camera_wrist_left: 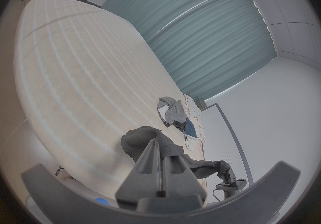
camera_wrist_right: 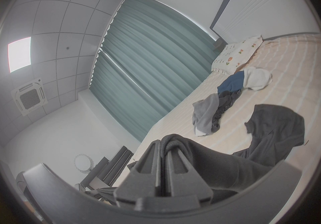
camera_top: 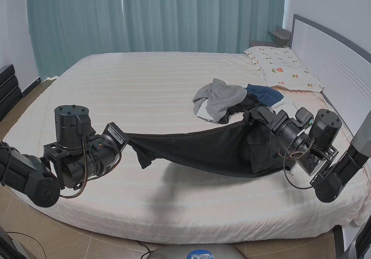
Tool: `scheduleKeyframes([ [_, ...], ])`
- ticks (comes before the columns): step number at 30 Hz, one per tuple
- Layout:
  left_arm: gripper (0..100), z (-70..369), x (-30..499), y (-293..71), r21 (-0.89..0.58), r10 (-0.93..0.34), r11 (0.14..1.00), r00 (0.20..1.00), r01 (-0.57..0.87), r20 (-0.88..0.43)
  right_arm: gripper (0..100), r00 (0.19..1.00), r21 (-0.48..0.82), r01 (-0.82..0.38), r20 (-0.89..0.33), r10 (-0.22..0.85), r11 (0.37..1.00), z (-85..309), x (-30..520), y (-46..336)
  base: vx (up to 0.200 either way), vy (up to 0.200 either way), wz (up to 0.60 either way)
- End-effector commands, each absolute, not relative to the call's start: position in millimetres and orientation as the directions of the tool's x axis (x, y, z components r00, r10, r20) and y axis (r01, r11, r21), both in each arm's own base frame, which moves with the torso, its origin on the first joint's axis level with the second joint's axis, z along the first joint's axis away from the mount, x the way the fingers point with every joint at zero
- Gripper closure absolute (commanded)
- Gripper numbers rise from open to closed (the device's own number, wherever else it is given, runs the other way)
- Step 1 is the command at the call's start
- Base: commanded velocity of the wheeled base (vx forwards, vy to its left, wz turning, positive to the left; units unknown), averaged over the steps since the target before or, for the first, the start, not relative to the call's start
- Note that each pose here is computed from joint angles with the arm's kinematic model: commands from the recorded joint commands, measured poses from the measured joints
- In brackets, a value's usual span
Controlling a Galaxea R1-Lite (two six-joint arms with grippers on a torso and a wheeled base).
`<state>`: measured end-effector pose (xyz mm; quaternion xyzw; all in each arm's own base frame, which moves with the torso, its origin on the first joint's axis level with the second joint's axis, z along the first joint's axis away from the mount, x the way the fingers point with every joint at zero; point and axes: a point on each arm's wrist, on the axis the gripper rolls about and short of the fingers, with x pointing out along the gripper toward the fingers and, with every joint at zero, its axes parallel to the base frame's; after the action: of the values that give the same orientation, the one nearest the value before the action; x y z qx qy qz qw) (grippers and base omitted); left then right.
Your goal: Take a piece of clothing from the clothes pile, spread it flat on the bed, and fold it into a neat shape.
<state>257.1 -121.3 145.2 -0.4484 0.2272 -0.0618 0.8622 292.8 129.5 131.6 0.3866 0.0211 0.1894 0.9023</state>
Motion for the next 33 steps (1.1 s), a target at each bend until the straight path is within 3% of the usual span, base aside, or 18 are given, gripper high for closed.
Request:
scheduleKeyframes([
  [1, 100, 145, 257, -121, -0.802, -0.311, 0.590, 0.889, -0.097, -0.336, 100, 0.926, 0.713, -0.319, 0.095, 0.365, 0.625, 127, 295, 133, 0.000, 0.200, 0.00],
  [33, 100, 157, 252, -116, -0.813, -0.308, 0.579, 0.904, -0.069, -0.296, 100, 0.899, 0.708, -0.410, 0.205, 0.387, 0.576, 140, 301, 149, 0.000, 0.200, 0.00],
])
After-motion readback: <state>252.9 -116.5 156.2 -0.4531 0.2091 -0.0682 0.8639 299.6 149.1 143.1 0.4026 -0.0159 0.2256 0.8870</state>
